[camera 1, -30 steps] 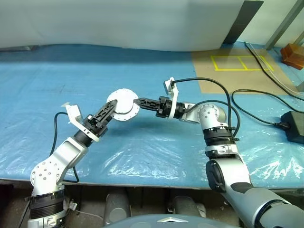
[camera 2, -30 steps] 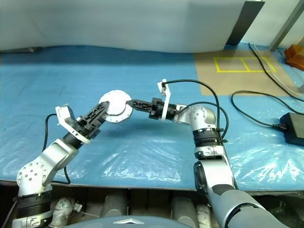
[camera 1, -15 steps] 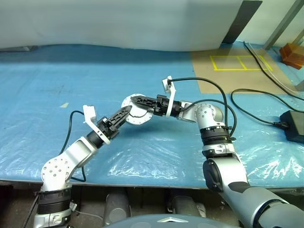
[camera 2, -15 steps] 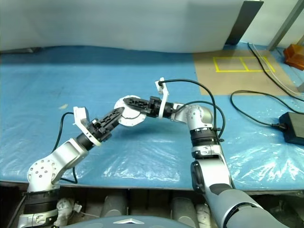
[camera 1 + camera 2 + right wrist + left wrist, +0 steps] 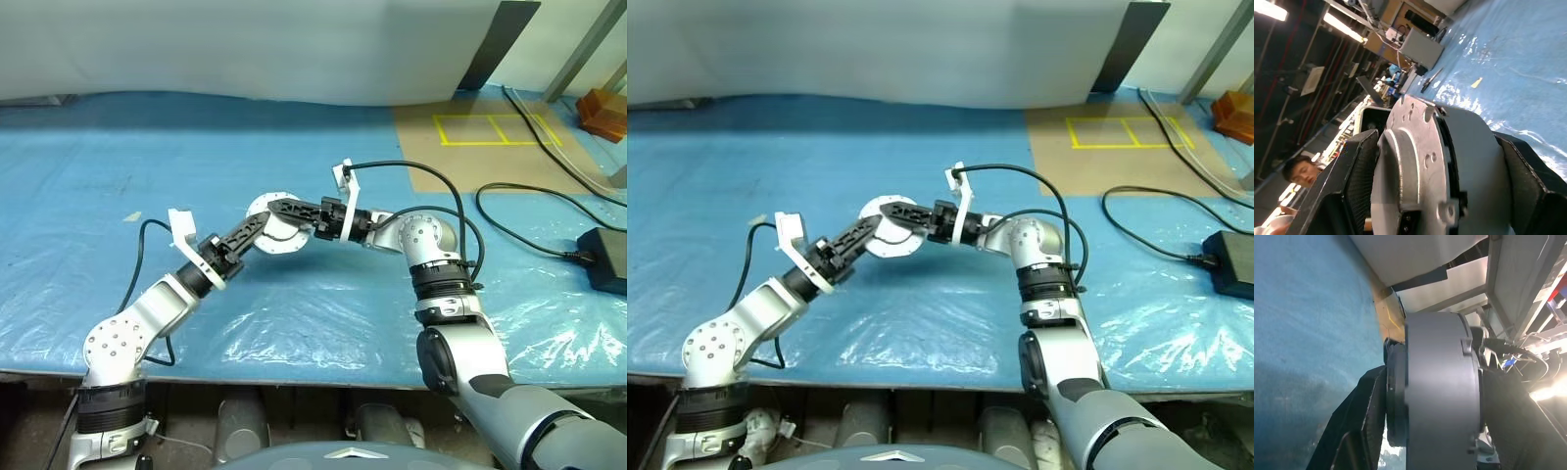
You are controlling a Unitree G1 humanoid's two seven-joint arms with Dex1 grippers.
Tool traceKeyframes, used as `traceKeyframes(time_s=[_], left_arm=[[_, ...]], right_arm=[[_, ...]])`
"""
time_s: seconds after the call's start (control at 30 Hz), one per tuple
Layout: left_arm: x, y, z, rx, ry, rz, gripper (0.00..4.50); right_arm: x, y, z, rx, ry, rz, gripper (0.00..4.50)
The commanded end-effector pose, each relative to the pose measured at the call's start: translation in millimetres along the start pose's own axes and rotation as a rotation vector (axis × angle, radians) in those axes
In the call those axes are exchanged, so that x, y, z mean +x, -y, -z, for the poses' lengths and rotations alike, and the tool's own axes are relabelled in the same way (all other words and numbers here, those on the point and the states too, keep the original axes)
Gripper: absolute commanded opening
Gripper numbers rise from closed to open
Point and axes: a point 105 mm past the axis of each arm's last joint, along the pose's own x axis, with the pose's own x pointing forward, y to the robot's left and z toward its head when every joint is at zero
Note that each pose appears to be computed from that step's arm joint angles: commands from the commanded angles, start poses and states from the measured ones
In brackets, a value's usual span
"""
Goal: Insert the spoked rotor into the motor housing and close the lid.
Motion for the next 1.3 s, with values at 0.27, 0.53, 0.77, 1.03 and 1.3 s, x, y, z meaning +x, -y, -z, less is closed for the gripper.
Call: traceKeyframes(time_s=[0.27, 0.53, 0.77, 1.03, 1.3], left_arm=[[-3, 20, -34, 0.066, 0.151, 0.073, 2.51], [-11, 18, -62, 0.123, 0.259, 0.039, 2.51], [-26, -7, -110, 0.250, 0.421, -0.137, 2.51], [-58, -64, -172, 0.428, 0.581, -0.508, 2.51], [-68, -101, -174, 0.455, 0.533, -0.644, 2.51]], right_arm=[[-2, 0, -16, -0.018, 0.043, -0.008, 3.57], [-2, 3, -17, -0.018, 0.048, -0.003, 3.57], [-1, 3, -16, -0.026, 0.038, -0.001, 3.57], [-1, -3, -13, -0.069, 0.024, -0.019, 3.57], [-5, 3, -11, -0.077, 0.026, 0.018, 3.57]])
